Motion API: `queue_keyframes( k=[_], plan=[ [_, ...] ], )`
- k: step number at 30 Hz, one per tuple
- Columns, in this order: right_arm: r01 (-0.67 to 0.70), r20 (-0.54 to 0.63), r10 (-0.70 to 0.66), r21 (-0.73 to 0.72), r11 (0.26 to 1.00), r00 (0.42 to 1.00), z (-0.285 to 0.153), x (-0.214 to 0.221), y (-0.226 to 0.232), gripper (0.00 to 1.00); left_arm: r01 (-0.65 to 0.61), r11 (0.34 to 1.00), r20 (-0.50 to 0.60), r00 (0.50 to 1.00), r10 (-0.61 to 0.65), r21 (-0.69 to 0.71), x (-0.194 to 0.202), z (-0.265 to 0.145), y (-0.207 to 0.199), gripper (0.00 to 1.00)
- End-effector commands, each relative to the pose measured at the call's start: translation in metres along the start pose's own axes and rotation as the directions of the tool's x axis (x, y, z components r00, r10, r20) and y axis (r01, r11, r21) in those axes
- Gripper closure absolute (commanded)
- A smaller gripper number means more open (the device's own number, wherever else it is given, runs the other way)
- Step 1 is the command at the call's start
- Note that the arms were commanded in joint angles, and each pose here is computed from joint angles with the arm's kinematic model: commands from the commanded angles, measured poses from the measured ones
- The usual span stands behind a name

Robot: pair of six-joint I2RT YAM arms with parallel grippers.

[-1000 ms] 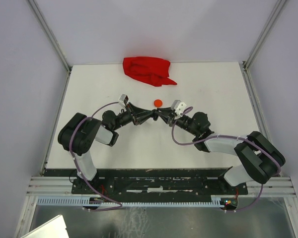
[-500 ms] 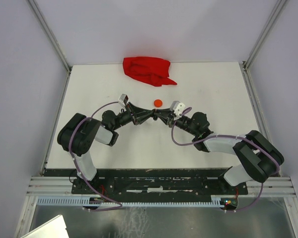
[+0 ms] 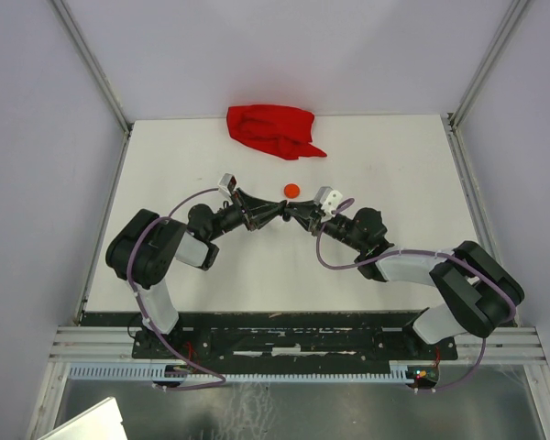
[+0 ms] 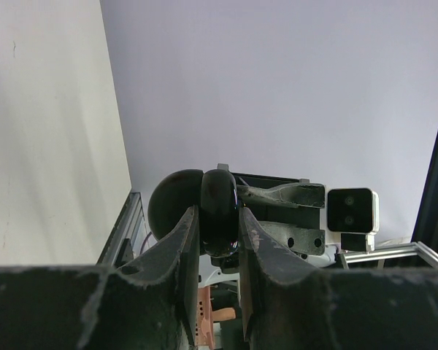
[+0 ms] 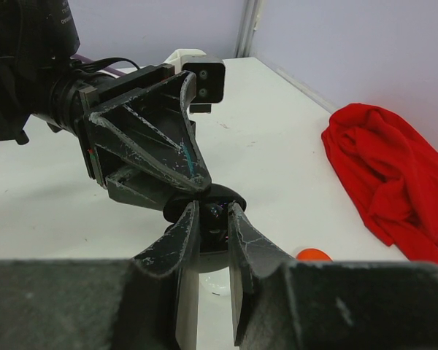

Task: Insert the wireless bluetooth earbuds into the charging case
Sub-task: Place the earbud in the charging case.

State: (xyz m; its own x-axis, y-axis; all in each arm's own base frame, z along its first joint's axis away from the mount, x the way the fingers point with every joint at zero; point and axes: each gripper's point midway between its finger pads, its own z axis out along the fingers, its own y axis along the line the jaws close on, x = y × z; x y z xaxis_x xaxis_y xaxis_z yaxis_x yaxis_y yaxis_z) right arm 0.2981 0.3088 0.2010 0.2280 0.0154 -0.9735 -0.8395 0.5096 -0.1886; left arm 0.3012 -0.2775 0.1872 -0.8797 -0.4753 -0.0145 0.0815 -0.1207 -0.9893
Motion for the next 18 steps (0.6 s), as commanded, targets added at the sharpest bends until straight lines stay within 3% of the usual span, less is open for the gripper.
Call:
queue_keyframes(
  k=[1, 3, 12, 18],
  plan=[
    [-0.010, 0.050, 0.010, 0.010, 1.000, 0.999, 0.002, -0.013, -0.001, 0.73, -0.023, 0.994, 0.017, 1.000, 0.022, 0.108, -0.002, 0.003, -0.034, 0.97],
    [-0.016, 0.055, 0.015, 0.008, 1.000, 0.998, 0.002, -0.015, 0.000, 0.67, -0.020, 0.994, 0.021, 1.000, 0.018, 0.105, -0.003, 0.003, -0.032, 0.97],
    [-0.021, 0.106, 0.019, 0.022, 1.000, 0.994, -0.003, -0.033, -0.002, 0.59, -0.022, 0.995, 0.036, 0.999, 0.018, 0.099, -0.006, 0.004, -0.029, 0.97],
    [-0.043, 0.179, 0.017, 0.142, 0.989, 0.984, -0.017, -0.066, -0.021, 0.47, -0.018, 0.997, 0.054, 0.998, 0.014, 0.070, -0.009, 0.004, -0.019, 0.97]
  ],
)
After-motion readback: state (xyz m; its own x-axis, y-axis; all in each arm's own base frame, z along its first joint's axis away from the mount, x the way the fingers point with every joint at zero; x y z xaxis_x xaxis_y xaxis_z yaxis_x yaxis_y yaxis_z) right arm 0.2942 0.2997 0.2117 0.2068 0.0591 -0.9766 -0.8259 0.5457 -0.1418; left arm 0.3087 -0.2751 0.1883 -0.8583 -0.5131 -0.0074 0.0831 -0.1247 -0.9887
